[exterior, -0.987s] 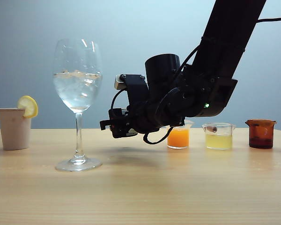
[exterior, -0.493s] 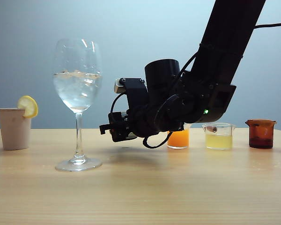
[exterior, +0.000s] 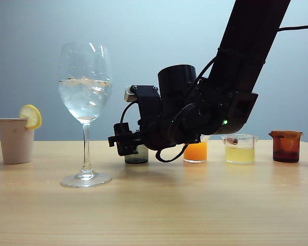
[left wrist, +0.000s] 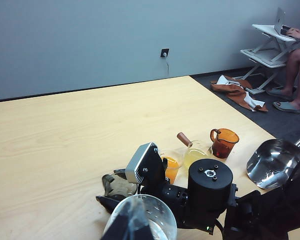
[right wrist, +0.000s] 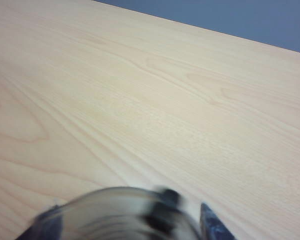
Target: Pick up the first measuring cup from the left, pour the coconut rum inside into the goblet, and finally put the measuring cup back in its original place.
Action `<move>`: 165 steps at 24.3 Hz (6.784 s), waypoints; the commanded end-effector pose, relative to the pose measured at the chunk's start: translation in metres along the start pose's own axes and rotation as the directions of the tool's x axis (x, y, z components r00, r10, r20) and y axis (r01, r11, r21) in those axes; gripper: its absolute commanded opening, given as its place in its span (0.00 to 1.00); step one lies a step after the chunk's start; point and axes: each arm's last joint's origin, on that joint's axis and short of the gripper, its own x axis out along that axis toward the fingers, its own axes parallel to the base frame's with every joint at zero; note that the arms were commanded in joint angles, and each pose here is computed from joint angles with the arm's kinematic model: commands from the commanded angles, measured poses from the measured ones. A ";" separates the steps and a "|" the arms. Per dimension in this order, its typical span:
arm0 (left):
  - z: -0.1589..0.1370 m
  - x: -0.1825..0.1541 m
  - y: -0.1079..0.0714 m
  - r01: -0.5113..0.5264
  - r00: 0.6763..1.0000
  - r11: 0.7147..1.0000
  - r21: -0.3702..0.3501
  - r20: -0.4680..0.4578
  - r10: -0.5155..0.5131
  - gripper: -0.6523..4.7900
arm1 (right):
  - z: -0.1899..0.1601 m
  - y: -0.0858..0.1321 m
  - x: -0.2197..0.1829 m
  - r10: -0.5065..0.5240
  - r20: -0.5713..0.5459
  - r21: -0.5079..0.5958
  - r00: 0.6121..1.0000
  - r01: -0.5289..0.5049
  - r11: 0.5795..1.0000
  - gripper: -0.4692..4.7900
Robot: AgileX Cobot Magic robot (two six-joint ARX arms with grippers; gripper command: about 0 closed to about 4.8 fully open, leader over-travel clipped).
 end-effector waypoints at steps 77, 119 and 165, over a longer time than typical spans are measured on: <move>-0.011 -0.008 -0.004 0.084 0.989 0.994 -0.066 -0.119 -0.092 0.11 | 0.194 -0.012 -0.236 0.220 -0.461 0.123 0.860 -0.184 0.975 0.09; -0.168 -0.024 0.013 -0.192 0.944 0.979 0.068 0.286 0.165 0.11 | 0.084 -0.021 -0.341 -0.094 0.066 0.037 0.993 0.091 0.995 0.09; -0.188 -0.038 0.039 -0.498 0.851 0.864 0.070 0.234 0.471 0.14 | 0.006 -0.061 -0.368 -0.481 0.163 0.113 0.862 0.468 0.877 0.09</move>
